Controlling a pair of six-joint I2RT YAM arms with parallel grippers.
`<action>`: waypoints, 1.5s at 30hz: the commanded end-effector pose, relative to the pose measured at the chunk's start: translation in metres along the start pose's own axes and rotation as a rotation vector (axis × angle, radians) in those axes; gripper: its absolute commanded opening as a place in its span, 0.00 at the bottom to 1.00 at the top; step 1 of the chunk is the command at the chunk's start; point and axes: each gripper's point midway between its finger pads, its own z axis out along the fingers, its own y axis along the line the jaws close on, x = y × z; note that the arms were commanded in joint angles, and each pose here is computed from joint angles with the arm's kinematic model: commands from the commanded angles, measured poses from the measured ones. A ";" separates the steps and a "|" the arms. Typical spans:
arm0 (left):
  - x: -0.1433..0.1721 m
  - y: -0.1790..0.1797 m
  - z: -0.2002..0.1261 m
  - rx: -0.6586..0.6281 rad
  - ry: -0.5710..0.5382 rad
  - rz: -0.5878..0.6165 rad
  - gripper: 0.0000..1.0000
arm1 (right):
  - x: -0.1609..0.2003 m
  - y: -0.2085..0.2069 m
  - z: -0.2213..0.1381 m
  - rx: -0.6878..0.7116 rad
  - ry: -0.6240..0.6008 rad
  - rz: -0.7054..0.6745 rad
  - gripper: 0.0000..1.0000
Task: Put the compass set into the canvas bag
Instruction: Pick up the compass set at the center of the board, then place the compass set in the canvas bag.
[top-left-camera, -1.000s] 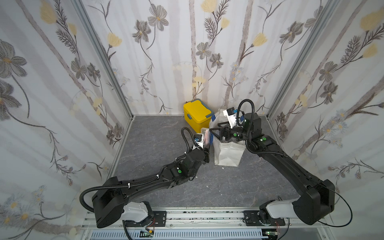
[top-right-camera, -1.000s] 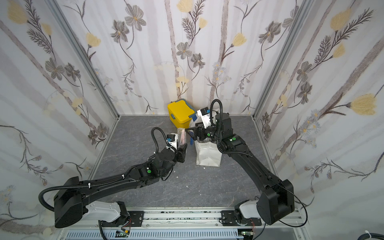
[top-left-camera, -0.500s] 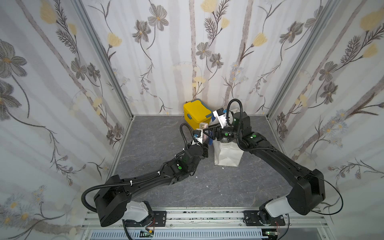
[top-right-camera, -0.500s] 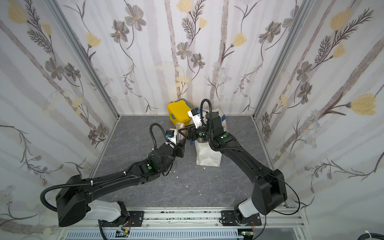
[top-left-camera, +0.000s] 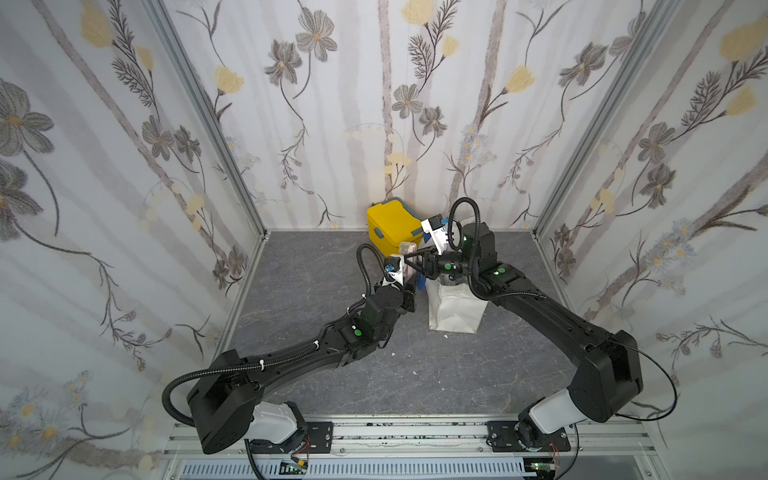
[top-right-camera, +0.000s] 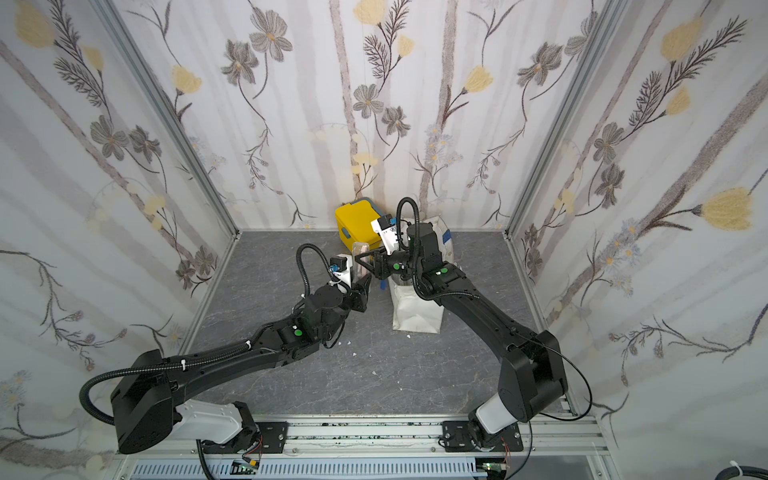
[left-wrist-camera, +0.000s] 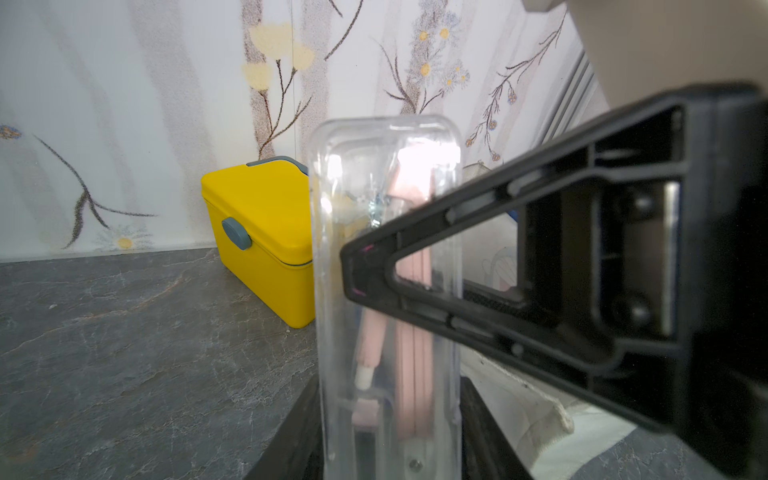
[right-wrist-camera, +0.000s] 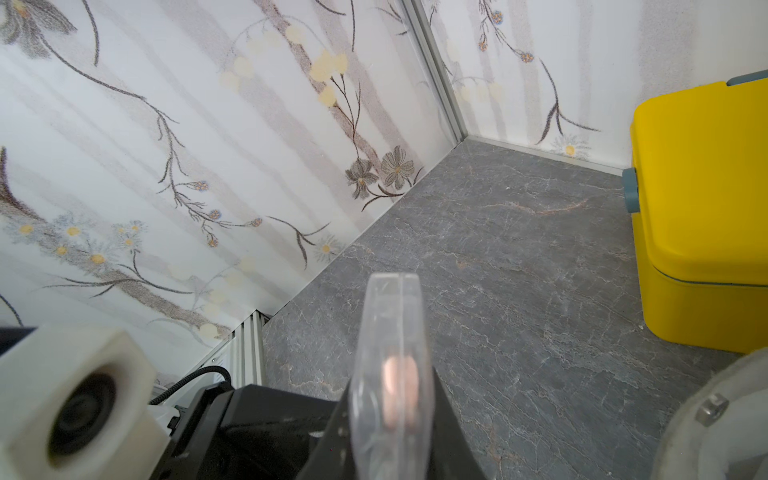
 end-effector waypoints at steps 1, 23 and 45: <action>-0.016 -0.005 0.000 0.027 -0.050 -0.040 0.44 | -0.019 0.009 -0.001 -0.031 -0.061 -0.042 0.17; -0.037 0.083 -0.063 -0.205 -0.135 -0.086 1.00 | -0.088 -0.099 -0.084 0.347 -0.243 -0.016 0.14; 0.010 0.212 -0.133 -0.596 -0.114 -0.140 1.00 | 0.017 -0.211 -0.047 0.677 0.079 0.098 0.36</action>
